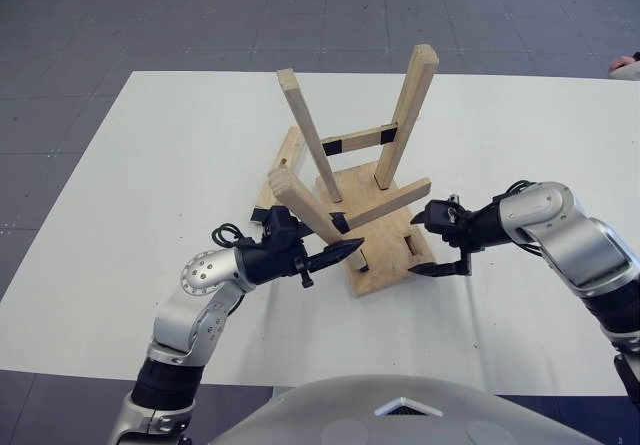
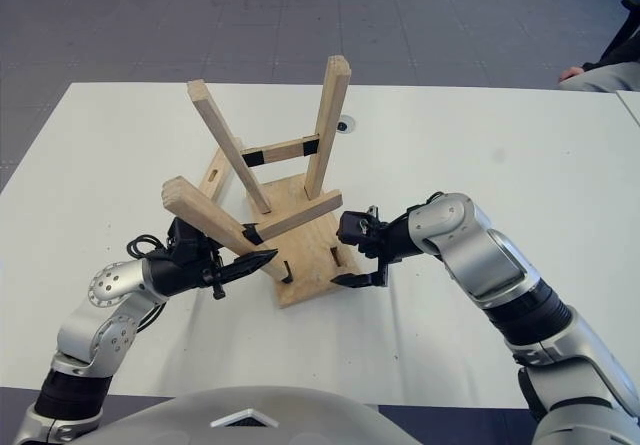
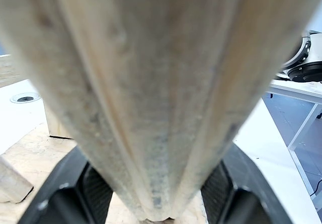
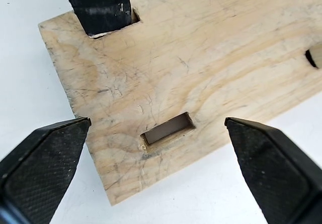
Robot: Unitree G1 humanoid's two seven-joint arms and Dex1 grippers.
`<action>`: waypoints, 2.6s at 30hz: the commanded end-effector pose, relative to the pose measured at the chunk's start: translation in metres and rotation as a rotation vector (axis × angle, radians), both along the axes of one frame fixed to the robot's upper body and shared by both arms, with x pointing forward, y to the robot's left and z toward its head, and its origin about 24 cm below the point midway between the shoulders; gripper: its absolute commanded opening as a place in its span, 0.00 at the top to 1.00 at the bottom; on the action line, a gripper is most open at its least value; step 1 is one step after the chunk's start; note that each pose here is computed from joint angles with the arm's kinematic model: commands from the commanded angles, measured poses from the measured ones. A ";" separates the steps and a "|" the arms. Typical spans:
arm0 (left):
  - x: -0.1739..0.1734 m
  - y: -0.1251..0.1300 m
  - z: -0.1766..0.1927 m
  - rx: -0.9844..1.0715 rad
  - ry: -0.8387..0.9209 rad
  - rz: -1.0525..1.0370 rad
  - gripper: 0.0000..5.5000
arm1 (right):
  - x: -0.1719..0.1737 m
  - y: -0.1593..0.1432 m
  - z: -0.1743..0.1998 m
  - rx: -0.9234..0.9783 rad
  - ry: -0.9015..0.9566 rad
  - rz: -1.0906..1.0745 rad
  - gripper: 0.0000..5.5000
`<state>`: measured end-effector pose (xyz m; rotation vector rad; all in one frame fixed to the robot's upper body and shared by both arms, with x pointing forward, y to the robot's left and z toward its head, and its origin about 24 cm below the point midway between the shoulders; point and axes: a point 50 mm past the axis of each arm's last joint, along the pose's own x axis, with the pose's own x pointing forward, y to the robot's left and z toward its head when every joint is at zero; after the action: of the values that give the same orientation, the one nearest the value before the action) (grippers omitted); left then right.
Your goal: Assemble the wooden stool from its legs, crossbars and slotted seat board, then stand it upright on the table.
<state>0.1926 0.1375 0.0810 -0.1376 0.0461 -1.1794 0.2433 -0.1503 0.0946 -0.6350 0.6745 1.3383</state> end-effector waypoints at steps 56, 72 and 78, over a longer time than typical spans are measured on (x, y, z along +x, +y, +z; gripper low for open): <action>-0.008 0.034 -0.045 0.432 0.105 -0.274 0.63 | 0.076 -0.107 0.083 -0.037 -0.506 -0.672 0.11; -0.035 0.043 -0.080 0.559 0.249 -0.367 0.63 | 0.084 -0.039 0.107 0.336 -0.591 -0.768 0.11; -0.038 0.046 -0.099 0.784 0.073 -0.336 0.63 | 0.084 -0.040 0.113 0.364 -0.615 -0.804 0.11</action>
<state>0.1989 0.1535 0.0770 0.2022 -0.0017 -1.4592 0.3271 -0.1947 0.1850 -0.4108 0.2016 0.4678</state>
